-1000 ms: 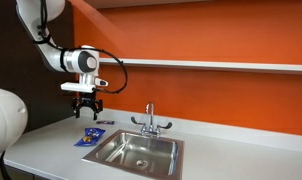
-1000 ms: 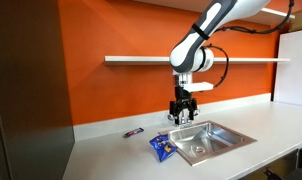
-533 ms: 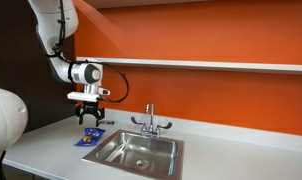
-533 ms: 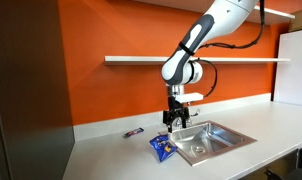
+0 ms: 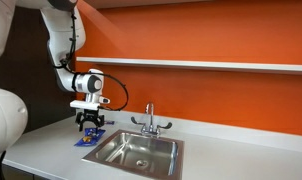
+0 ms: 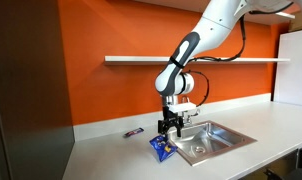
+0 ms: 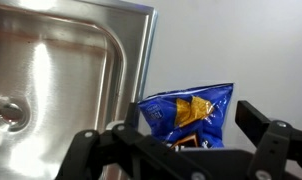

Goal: Put the dorito bag into the sink

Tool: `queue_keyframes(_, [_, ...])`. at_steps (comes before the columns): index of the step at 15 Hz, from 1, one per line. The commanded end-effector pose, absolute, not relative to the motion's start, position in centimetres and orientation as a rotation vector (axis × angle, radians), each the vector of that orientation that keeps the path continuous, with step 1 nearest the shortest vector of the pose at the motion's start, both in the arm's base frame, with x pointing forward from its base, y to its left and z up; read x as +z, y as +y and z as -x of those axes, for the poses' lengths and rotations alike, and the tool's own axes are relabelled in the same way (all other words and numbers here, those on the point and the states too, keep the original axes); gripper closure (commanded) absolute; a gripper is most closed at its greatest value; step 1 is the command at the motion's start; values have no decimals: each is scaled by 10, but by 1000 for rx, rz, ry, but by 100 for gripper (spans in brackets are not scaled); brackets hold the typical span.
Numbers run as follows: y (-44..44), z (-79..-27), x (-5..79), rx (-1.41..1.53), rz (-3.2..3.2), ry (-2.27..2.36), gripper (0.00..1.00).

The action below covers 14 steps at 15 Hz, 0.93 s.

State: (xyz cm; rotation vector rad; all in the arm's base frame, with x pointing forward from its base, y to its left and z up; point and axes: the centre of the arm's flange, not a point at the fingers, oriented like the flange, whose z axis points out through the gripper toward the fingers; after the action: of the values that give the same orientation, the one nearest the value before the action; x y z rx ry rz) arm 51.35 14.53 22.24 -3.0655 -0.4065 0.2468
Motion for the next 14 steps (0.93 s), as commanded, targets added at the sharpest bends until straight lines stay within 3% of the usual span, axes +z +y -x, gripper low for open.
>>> queue_keyframes(1, [154,-529,210,255,3045,-454,0])
queue_keyframes(14, [172,-537,186,302,3022,-477,0])
